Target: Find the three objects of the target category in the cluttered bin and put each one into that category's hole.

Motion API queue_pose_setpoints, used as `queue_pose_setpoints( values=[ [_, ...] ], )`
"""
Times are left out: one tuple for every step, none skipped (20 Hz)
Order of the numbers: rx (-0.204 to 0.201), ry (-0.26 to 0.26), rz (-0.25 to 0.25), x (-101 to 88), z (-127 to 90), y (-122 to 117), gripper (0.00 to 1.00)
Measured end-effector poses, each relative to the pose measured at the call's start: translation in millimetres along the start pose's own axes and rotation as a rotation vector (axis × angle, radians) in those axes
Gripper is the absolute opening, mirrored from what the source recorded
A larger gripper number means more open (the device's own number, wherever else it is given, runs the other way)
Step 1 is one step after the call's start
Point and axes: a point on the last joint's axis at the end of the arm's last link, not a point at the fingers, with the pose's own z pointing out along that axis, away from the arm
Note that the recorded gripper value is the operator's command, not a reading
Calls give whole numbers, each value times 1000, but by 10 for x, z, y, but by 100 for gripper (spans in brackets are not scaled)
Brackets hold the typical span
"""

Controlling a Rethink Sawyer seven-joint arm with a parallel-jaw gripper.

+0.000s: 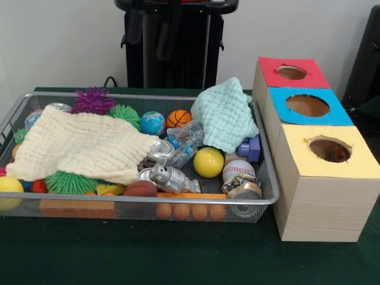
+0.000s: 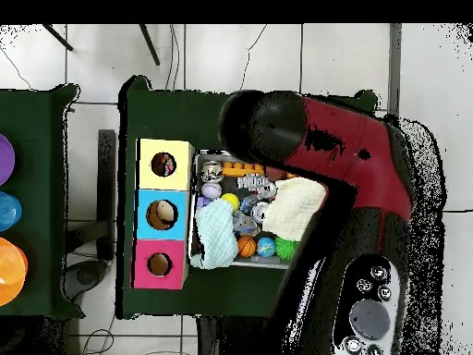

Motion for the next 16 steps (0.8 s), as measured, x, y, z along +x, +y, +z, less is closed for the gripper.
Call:
queue_pose_setpoints(
  values=[
    [1,-4,6,-40,62,-64,100],
    [5,-8,9,-72,135,-135,100],
    [8,-11,13,-104,208,-205,100],
    [10,-10,14,-115,241,-236,100],
    [11,-9,16,-122,274,-263,100],
    [14,-7,17,-129,316,-299,100],
    [15,-4,17,-132,358,-329,100],
    [17,1,18,-131,407,-364,100],
    [21,8,17,-125,467,-402,100],
    [23,13,16,-115,505,-426,100],
    [28,22,15,-96,562,-458,100],
    [32,30,11,-77,624,-489,100],
    [33,35,8,-64,667,-501,100],
    [34,37,6,-57,694,-506,100],
    [34,40,-1,-35,770,-513,100],
    [33,41,-6,-20,820,-515,100]
  ],
)
